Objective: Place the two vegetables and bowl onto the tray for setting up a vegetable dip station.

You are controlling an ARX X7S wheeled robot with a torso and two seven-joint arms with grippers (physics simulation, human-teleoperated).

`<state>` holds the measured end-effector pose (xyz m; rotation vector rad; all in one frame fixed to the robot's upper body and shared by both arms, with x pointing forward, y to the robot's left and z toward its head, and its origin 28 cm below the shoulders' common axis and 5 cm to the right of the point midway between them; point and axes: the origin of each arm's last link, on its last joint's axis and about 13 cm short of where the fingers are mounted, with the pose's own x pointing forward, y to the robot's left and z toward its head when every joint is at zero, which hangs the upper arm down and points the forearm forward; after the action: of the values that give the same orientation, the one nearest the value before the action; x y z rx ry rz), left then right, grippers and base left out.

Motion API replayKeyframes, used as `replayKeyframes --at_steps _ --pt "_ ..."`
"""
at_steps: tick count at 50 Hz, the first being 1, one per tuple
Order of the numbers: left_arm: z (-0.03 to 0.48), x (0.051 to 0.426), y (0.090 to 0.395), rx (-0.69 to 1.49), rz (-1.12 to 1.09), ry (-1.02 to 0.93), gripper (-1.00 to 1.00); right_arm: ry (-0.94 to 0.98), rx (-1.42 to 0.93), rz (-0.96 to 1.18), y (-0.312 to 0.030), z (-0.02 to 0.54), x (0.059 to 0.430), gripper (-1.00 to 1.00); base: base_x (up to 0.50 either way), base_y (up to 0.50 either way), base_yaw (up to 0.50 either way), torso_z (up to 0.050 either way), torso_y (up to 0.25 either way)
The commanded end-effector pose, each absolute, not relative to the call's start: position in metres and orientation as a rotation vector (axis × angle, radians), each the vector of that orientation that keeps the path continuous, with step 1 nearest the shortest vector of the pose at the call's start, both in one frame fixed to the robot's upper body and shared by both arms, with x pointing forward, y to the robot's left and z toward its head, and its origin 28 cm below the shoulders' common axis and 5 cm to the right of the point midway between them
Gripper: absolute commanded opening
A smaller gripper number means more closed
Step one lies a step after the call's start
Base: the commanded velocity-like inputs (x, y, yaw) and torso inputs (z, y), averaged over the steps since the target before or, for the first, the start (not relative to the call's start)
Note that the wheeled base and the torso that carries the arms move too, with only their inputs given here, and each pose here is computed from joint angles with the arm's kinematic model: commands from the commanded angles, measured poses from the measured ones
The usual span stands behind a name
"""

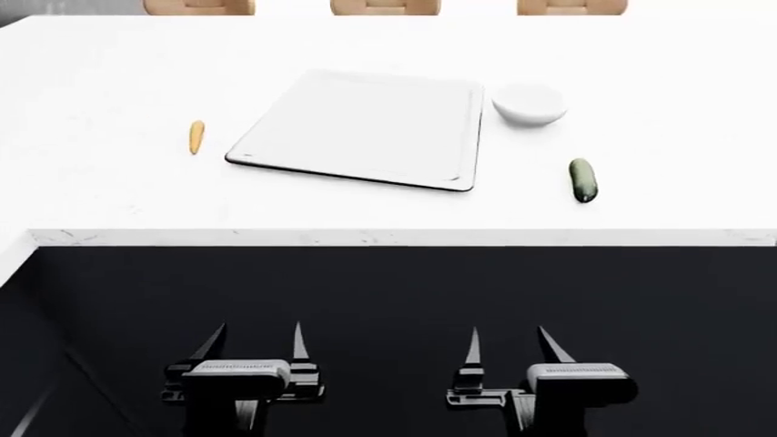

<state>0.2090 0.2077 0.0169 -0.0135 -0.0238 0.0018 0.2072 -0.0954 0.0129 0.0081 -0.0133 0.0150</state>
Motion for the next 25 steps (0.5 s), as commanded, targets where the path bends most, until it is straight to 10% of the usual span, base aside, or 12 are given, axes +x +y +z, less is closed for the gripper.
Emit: replayKeyframes --at_steps 1,25 --pt "0.0172 0.2098 0.2080 -0.016 0.002 -0.030 1.00 -0.020 0.018 0.013 -0.0962 0.0132 0.2076 1.00 0.13 0.01 0.00 0.000 0.000" --pt "0.0174 0.2073 0.2075 -0.013 -0.023 -0.054 1.00 -0.016 0.026 0.014 -0.0967 0.0121 0.2071 1.00 0.00 0.00 0.00 0.035 0.000"
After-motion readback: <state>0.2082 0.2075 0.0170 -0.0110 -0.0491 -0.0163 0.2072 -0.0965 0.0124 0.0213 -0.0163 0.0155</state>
